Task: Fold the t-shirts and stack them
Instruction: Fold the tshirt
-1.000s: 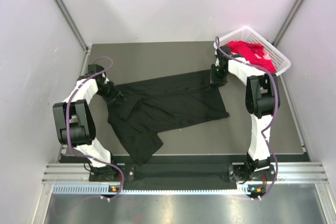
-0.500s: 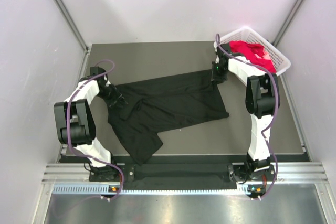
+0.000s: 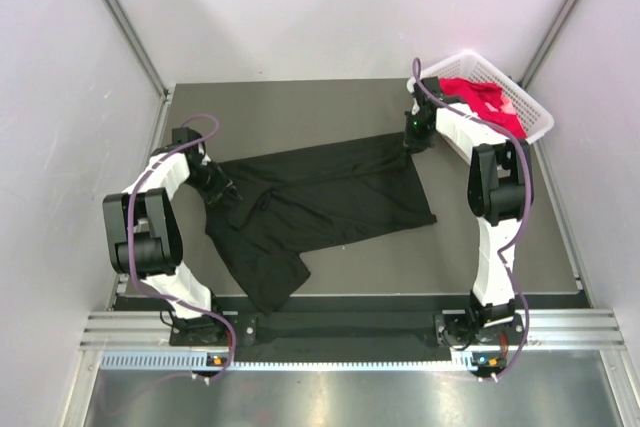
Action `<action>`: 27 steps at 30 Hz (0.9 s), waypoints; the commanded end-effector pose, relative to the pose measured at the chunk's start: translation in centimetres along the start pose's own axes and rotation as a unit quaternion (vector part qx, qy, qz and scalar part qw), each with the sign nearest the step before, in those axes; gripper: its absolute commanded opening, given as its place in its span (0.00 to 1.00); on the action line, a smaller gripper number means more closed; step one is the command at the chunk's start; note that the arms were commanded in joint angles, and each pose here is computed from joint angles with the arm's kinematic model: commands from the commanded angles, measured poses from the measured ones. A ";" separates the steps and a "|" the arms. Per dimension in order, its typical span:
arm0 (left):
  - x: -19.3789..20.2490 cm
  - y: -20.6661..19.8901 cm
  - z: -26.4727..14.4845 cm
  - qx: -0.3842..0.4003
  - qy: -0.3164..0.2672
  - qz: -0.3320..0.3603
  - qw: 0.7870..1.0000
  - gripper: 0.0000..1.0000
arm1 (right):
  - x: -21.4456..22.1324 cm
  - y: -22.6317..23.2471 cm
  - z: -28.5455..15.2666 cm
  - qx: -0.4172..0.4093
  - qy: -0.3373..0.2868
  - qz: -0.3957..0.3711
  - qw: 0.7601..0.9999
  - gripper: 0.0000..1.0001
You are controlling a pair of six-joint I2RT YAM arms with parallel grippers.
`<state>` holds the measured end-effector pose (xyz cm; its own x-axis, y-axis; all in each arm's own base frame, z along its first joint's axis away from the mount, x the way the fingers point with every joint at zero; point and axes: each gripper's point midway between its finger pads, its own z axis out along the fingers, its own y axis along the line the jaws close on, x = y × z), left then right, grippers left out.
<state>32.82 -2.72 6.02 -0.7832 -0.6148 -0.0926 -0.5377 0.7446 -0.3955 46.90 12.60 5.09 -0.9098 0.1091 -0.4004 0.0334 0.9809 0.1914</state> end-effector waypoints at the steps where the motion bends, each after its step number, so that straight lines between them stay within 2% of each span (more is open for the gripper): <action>1: 0.1 0.4 0.7 -0.008 0.006 0.000 1.000 0.34 | -3.2 -0.8 -1.8 0.022 -0.048 0.006 0.999 0.00; 9: -0.4 0.1 0.2 -0.010 -0.003 0.003 1.000 0.34 | -1.8 -1.1 -0.2 0.024 -0.020 0.004 1.000 0.02; 15: -1.0 -0.2 -1.4 -0.015 -0.019 0.017 1.000 0.38 | -2.3 -0.9 -1.9 0.025 -0.026 -0.004 0.999 0.25; 18: -0.8 -0.8 -2.3 -0.011 -0.022 0.047 0.999 0.41 | -2.7 -0.2 -3.7 0.016 -0.038 -0.007 0.999 0.28; 21: 0.1 -2.4 -2.6 -0.030 -0.024 0.116 0.993 0.41 | -2.4 1.6 -5.4 -0.002 -0.046 -0.017 0.999 0.31; 22: 1.1 -3.8 -2.5 -0.034 -0.025 0.156 0.987 0.40 | -2.1 2.2 -5.8 -0.011 -0.044 -0.020 0.999 0.31; 24: 1.3 -4.8 -2.8 -0.048 -0.045 0.188 0.980 0.35 | -1.2 3.7 -6.9 -0.027 -0.044 -0.029 0.998 0.32; 27: 2.6 -6.3 -1.9 -0.061 -0.045 0.226 0.971 0.27 | 0.7 5.4 -8.3 -0.051 -0.037 -0.040 0.997 0.32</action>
<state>33.33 -8.04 8.39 -0.9169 -0.3196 -0.2390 -0.2569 0.9310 -0.2594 45.03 13.74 8.43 -0.9052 0.0737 -0.4186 -0.0034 0.9836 0.1806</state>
